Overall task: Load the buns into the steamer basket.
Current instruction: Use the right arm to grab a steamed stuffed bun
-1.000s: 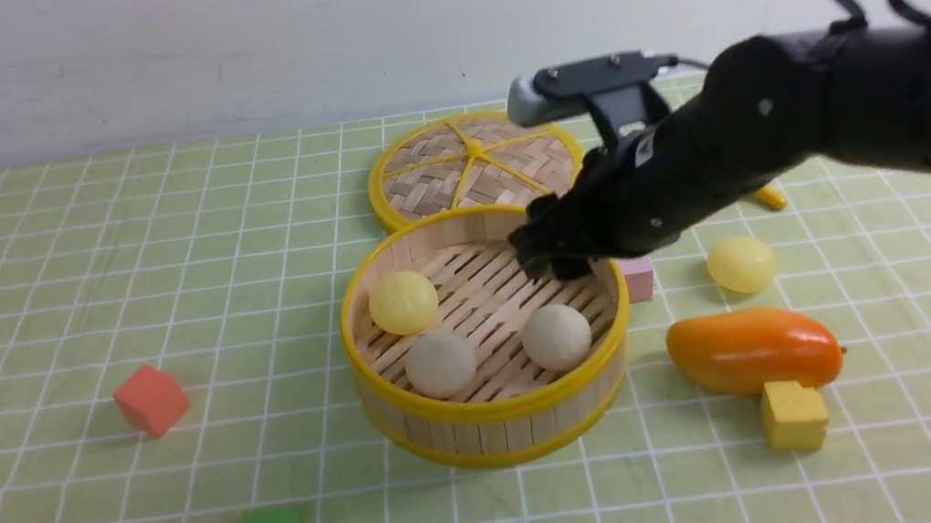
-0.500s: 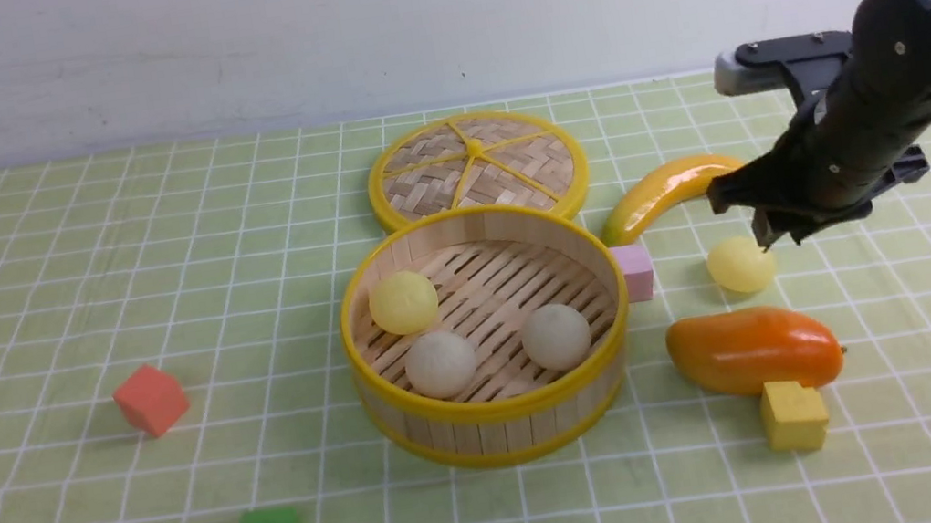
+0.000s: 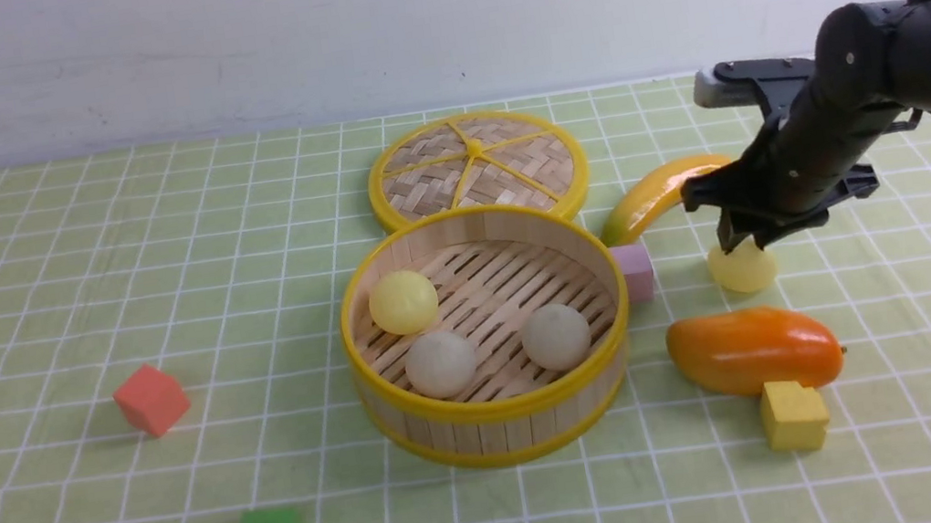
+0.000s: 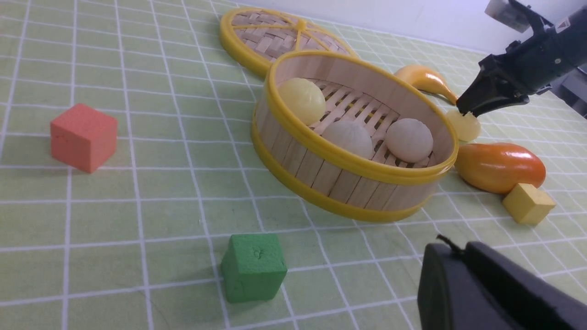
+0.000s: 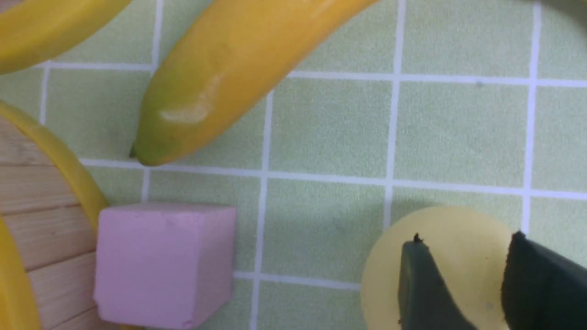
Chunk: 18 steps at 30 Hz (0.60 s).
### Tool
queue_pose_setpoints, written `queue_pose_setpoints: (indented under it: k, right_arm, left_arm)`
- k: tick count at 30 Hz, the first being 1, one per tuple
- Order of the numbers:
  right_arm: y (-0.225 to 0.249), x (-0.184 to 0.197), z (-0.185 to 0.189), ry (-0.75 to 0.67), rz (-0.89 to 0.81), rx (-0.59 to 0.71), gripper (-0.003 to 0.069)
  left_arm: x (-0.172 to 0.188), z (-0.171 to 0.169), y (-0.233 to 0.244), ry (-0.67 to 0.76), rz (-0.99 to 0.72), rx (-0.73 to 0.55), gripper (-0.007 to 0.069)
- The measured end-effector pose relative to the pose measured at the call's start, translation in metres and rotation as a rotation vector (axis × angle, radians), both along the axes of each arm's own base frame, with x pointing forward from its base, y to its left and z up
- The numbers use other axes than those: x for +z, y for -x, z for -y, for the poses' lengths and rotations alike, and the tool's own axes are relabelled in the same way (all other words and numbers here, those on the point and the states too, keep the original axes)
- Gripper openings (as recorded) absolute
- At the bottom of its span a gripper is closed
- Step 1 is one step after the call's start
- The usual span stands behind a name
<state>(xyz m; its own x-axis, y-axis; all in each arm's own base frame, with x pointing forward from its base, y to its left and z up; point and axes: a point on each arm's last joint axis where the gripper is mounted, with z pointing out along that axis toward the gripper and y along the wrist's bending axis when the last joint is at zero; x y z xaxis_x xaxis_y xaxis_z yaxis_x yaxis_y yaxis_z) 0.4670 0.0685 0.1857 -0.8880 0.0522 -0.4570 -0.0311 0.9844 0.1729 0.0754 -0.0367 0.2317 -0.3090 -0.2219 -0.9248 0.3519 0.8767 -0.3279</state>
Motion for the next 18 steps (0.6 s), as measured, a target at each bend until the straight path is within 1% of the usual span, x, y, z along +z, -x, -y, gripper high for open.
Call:
queue_pose_setpoints:
  k: [5,7,8,9,12,13,15,18]
  right_arm:
    - [-0.0016,-0.0029,0.0015,0.001,0.002,-0.004,0.0256]
    - [-0.0019,-0.0029,0.0015,0.0,0.004,-0.005,0.0219]
    - [-0.0019,-0.0029,0.0015,0.0,0.004,-0.005,0.0215]
    - [-0.0019,-0.0029,0.0015,0.0,0.004,-0.005,0.0197]
    - [-0.0019,-0.0029,0.0015,0.004,0.005,0.001,0.0085]
    - [-0.0016,-0.0031,0.0014,0.009,0.004,0.011,0.0032]
    - [-0.0012,-0.0033,0.0014,0.016,0.001,0.025,0.0001]
    - [0.0013,0.0043,0.0015,0.027,0.007,0.052,-0.0003]
  left_arm:
    - [0.0,0.0,0.0,0.0,0.0,0.0,0.0038]
    - [0.0,0.0,0.0,0.0,0.0,0.0,0.0039]
    - [0.0,0.0,0.0,0.0,0.0,0.0,0.0039]
    - [0.0,0.0,0.0,0.0,0.0,0.0,0.0039]
    - [0.0,0.0,0.0,0.0,0.0,0.0,0.0043]
    - [0.0,0.0,0.0,0.0,0.0,0.0,0.0044]
    - [0.0,0.0,0.0,0.0,0.0,0.0,0.0048]
    - [0.0,0.0,0.0,0.0,0.0,0.0,0.0051]
